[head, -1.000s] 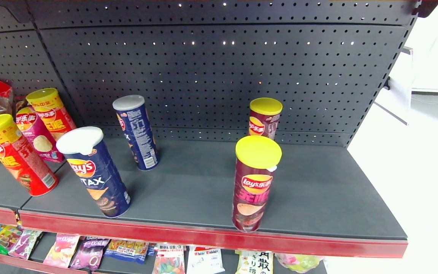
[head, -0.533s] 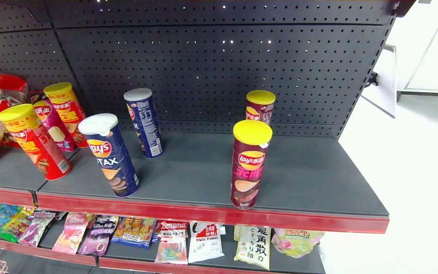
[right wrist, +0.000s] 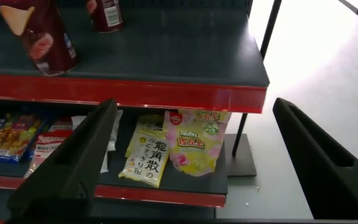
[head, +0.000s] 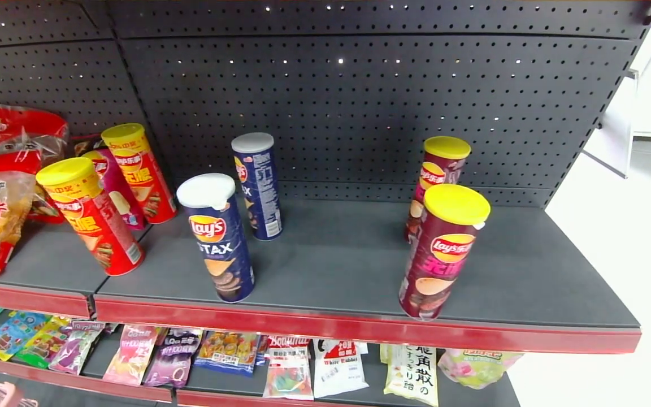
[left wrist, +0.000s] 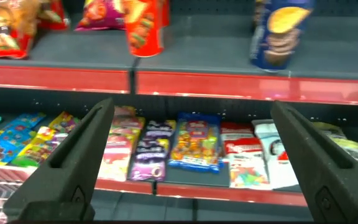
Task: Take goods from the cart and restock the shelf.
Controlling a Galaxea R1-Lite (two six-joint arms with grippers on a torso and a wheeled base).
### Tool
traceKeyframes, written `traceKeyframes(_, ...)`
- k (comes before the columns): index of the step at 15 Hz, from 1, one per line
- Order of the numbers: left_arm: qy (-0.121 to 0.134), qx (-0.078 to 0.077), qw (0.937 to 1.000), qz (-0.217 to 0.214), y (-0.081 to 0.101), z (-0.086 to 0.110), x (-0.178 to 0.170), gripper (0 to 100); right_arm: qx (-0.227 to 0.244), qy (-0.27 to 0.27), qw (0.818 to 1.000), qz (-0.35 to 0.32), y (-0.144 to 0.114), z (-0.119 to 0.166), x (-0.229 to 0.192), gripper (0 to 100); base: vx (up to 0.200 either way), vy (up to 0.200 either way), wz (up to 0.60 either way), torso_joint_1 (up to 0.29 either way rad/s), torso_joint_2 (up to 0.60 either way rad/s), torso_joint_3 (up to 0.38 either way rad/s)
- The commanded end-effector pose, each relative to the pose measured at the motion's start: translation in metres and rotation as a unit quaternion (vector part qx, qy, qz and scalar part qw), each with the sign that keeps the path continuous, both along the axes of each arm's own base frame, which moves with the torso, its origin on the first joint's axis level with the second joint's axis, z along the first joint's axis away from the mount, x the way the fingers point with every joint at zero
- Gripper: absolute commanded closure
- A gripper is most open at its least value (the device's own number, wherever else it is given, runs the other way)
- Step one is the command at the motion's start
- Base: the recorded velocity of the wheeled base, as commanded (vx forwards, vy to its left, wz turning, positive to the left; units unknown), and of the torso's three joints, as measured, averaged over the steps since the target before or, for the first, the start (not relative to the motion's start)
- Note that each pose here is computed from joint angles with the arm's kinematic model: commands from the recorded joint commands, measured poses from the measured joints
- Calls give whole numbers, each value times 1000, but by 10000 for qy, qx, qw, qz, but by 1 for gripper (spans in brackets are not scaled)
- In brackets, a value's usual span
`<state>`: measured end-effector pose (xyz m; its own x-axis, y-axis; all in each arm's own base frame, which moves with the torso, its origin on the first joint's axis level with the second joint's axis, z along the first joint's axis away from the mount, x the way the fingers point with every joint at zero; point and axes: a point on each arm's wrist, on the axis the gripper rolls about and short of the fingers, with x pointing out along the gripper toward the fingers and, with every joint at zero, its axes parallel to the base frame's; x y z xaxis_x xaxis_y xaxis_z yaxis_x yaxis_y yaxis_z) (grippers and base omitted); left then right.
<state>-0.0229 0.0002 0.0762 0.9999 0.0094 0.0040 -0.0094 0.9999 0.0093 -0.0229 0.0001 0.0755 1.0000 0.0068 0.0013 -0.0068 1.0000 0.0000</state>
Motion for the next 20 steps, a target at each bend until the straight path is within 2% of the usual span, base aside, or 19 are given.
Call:
traceKeyframes(1, 5, -1, 10000, -1, 0, 0, 0, 0, 0, 6, 10000, 4, 0, 0, 0, 0, 0, 200, 0, 2, 2, 7)
traceKeyframes(12, 5, -1, 10000, -1, 0, 0, 0, 0, -15, 6, 10000, 20, 0, 0, 0, 0, 0, 200, 0, 4, 2, 2)
traceKeyframes(17, -3, -1, 10000, 7, 0, 0, 0, 0, -15, 6, 10000, 20, 0, 0, 0, 0, 0, 0, 0, 0, 0, 0)
traceKeyframes(20, 5, -1, 10000, 7, 0, 0, 0, 0, -15, 6, 10000, 20, 0, 0, 0, 0, 200, 0, 0, -10, -11, 4)
